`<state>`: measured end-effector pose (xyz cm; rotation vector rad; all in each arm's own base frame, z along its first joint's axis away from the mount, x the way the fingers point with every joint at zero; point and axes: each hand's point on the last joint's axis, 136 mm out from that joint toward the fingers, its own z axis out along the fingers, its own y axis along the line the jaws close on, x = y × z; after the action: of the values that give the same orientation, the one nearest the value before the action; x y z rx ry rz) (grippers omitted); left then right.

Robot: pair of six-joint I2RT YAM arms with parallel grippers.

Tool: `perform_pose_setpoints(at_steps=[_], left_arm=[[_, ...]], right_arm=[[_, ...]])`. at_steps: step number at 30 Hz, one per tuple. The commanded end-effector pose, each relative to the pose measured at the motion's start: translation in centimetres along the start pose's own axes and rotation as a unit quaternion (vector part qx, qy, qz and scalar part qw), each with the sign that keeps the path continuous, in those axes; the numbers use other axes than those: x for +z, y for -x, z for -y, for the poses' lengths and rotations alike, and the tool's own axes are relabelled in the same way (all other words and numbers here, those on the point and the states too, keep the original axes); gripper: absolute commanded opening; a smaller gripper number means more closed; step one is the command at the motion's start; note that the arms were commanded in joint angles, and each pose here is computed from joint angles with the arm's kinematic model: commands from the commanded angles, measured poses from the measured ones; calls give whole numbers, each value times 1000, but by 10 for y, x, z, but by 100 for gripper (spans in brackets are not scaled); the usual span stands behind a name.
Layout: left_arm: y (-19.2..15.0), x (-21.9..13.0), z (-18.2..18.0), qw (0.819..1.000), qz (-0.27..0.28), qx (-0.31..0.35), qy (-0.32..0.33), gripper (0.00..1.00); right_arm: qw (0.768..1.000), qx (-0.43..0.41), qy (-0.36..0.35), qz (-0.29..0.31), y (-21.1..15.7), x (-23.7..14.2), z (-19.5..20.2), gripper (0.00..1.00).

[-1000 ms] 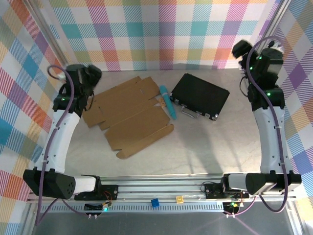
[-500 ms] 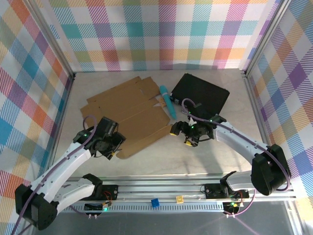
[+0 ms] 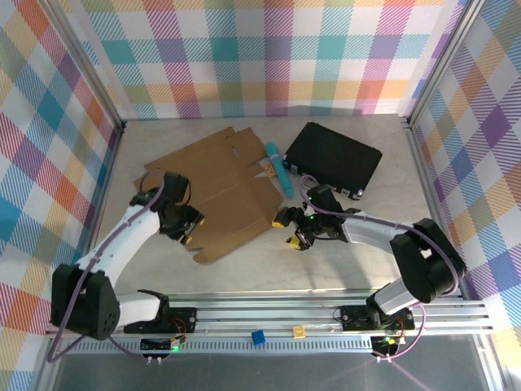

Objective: Fold the paper box

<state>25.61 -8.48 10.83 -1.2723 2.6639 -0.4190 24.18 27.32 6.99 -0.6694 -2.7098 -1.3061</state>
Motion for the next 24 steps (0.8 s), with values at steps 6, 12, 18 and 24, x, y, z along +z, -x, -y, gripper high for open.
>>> perform_pose_setpoints(at_steps=[6,12,18,24], left_arm=[[15,20,-4,998,-11,49,50,55],[31,44,15,993,-19,92,70,58],[44,71,19,988,-31,118,96,59],[45,94,18,983,-53,132,115,55]], right_arm=[[999,9,26,41,29,26,-26,70],[998,8,9,53,46,42,-32,67],[998,12,-8,59,50,51,-27,65],[996,19,-31,79,42,37,-18,63]])
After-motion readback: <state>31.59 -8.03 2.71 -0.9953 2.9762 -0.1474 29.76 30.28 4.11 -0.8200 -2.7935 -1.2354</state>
